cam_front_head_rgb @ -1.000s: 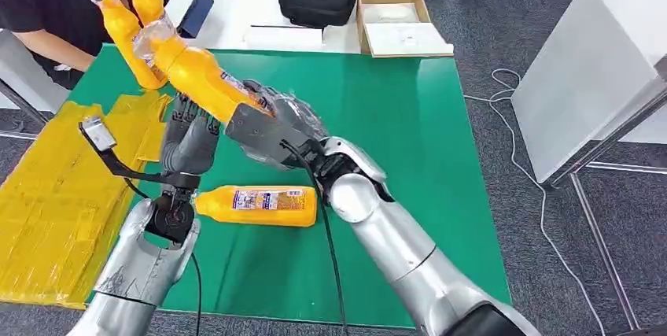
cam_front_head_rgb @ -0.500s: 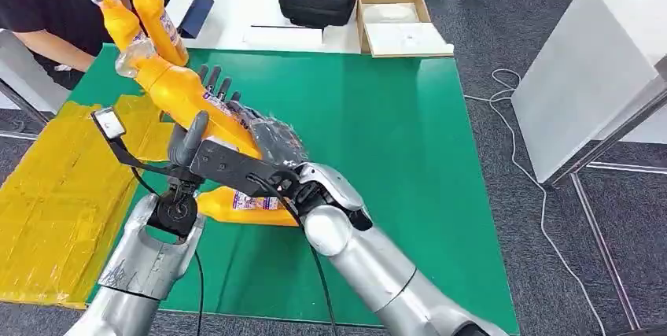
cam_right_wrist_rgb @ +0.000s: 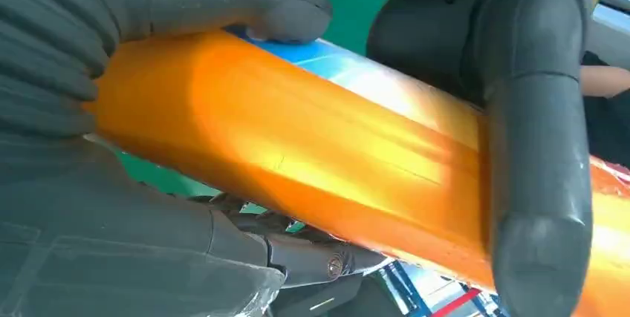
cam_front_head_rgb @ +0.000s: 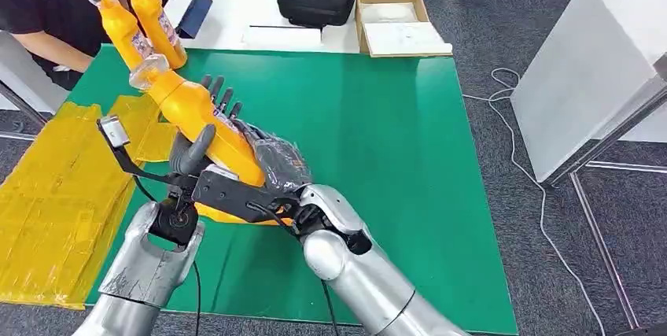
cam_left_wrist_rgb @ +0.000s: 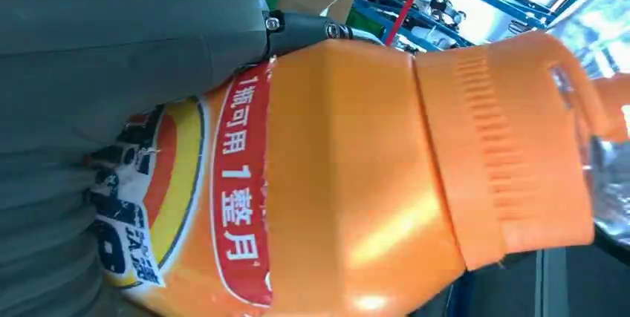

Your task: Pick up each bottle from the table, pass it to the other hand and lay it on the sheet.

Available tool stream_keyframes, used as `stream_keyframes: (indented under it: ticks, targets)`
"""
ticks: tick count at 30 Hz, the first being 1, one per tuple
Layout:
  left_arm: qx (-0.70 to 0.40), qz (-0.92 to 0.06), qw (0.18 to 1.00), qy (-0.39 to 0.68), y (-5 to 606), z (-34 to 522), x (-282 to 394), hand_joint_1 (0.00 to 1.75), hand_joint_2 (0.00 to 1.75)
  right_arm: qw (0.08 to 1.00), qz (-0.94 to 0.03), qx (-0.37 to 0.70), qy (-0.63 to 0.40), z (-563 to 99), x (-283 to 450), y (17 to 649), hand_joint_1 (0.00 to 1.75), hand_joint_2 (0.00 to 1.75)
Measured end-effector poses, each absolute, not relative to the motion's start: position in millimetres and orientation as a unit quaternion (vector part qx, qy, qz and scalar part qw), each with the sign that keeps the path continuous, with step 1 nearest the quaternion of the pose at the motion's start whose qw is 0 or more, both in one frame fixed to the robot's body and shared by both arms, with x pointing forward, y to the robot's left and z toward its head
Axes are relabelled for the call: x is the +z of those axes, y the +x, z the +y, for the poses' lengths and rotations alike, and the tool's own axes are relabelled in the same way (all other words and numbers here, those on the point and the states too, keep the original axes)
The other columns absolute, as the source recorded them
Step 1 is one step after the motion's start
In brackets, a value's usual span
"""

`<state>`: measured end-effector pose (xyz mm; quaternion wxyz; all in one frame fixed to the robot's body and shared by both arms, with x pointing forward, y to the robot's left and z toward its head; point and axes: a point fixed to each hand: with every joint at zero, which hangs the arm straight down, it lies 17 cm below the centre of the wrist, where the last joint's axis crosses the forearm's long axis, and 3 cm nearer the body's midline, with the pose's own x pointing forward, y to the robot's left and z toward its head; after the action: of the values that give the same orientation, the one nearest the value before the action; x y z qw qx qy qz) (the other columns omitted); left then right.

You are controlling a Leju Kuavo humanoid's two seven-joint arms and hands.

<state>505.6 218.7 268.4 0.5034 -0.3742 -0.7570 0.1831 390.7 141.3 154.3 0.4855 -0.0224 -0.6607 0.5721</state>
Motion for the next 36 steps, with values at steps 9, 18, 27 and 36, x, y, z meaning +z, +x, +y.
stream_keyframes:
  ticks: [9, 18, 27, 36]
  targets:
    - [0.18, -0.754, 0.506, -0.378, 502.9, 219.8, 263.6, 1.75, 1.75, 0.486, -0.656, 0.577, -0.023, 138.8, 146.1, 390.5, 1.75, 1.75]
    - [0.184, -0.751, 0.509, -0.379, 501.8, 222.9, 256.4, 1.75, 1.75, 0.491, -0.646, 0.584, -0.023, 138.6, 134.5, 390.9, 1.75, 1.75]
    - [0.19, -0.742, 0.517, -0.382, 505.7, 225.2, 246.3, 1.75, 1.75, 0.503, -0.636, 0.585, -0.025, 137.0, 124.8, 394.3, 1.75, 1.75]
    - [0.191, -0.74, 0.519, -0.383, 507.7, 225.0, 244.0, 1.75, 1.75, 0.507, -0.634, 0.584, -0.026, 136.2, 122.8, 395.7, 1.75, 1.75]
